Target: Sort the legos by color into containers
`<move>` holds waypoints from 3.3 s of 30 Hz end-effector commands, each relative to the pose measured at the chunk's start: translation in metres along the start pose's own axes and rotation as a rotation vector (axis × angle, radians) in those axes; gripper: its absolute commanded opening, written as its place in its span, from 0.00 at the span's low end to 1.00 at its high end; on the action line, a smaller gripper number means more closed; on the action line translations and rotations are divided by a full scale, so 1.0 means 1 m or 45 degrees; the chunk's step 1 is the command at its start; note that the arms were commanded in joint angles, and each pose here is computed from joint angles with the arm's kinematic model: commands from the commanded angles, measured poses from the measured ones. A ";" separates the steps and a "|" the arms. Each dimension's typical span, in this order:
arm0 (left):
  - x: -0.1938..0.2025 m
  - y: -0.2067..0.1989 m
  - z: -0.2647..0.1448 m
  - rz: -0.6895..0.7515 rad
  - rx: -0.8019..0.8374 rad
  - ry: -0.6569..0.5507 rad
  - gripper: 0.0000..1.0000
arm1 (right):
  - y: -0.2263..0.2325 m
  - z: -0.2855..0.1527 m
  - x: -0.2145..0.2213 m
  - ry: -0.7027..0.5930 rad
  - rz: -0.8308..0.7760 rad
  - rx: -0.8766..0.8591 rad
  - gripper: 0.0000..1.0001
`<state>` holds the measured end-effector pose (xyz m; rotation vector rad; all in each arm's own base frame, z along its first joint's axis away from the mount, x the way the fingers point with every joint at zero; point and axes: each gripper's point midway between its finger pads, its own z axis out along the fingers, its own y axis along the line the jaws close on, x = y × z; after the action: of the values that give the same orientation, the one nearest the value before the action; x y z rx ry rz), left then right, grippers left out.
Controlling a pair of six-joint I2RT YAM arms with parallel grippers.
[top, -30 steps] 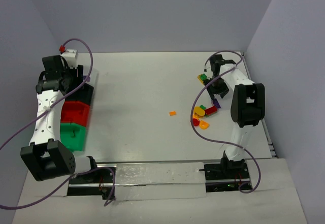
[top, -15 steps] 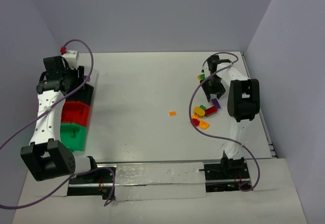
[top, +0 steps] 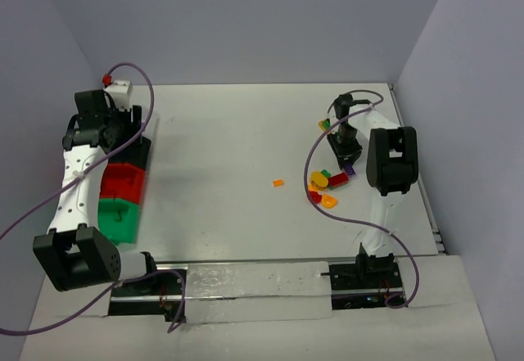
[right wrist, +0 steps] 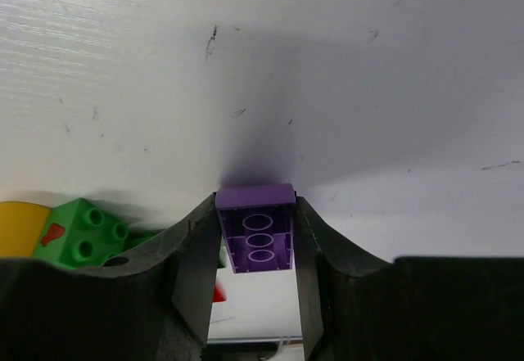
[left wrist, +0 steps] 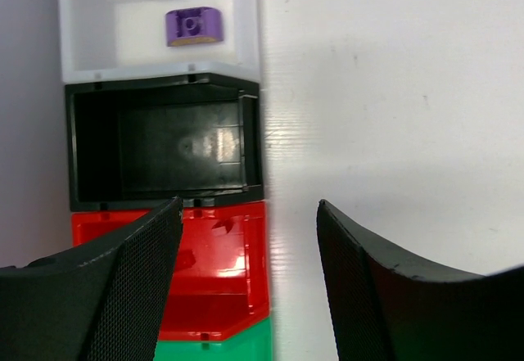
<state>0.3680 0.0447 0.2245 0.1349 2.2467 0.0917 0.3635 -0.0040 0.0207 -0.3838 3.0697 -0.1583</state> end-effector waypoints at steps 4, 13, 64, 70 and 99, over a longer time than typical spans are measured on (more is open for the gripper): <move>-0.017 -0.042 -0.005 -0.068 0.252 -0.091 0.75 | 0.000 -0.019 -0.018 -0.065 0.050 -0.048 0.00; -0.064 -0.148 -0.061 -0.285 1.022 -0.320 0.84 | 0.083 -0.203 -0.113 -0.662 0.165 -0.710 0.00; -0.092 -0.310 -0.031 -0.215 1.163 -0.281 0.50 | 0.310 -0.289 -0.112 -0.580 0.543 -1.275 0.00; -0.088 -0.308 -0.026 -0.209 1.132 -0.264 0.14 | 0.315 -0.291 -0.108 -0.562 0.527 -1.319 0.13; -0.081 -0.014 0.028 -0.121 0.176 -0.314 0.00 | 0.047 -0.242 -0.078 -1.271 -0.075 -0.077 1.00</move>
<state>0.4115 -0.0127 0.2581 0.1234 2.1312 -0.2607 0.4070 0.1084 0.2648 -0.1890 2.1603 0.3208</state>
